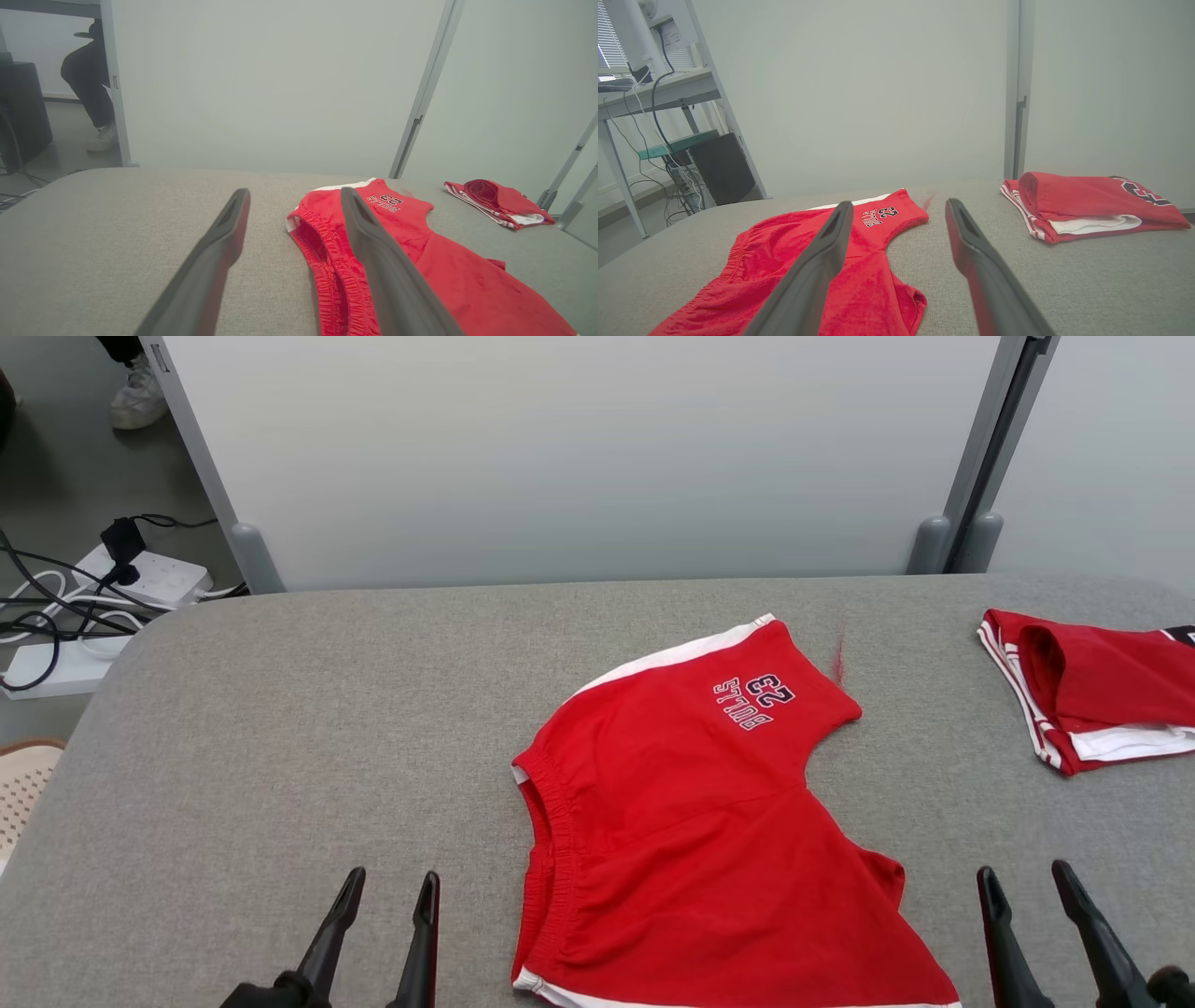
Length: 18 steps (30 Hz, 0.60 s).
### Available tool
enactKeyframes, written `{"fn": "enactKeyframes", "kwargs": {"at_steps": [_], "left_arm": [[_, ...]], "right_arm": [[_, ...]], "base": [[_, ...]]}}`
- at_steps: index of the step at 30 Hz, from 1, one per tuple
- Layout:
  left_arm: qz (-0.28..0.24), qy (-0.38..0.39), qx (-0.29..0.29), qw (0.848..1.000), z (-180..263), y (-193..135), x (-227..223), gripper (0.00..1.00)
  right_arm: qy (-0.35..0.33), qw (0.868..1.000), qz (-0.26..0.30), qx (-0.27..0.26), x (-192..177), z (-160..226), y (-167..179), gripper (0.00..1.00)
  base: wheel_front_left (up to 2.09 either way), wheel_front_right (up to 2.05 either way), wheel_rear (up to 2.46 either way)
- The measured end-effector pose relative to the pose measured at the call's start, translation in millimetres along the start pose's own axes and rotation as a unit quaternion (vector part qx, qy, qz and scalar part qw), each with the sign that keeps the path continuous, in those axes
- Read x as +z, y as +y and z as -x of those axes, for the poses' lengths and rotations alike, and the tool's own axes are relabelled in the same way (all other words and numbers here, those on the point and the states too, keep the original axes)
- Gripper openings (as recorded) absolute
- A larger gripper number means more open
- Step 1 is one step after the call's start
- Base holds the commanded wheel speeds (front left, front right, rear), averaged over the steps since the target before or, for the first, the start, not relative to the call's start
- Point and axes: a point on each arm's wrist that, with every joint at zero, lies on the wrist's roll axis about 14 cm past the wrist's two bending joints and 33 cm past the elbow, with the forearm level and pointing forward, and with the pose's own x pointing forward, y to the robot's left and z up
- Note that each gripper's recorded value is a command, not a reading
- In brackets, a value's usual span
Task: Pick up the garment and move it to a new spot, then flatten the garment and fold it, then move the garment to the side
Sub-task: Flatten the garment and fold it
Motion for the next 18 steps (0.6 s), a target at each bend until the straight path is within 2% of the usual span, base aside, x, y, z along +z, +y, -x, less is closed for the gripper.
{"fn": "enactKeyframes", "kwargs": {"at_steps": [10,18], "left_arm": [[-0.002,0.022,-0.011,1.000,8,0,-15,1.00],[0.004,0.103,-0.042,0.994,23,-10,-63,1.00]], "right_arm": [[0.035,0.999,-0.015,-0.007,-20,11,-3,1.00],[0.157,0.986,-0.045,-0.017,-88,40,-14,1.00]], "base": [[0.00,0.00,0.00],[0.00,0.00,0.00]]}}
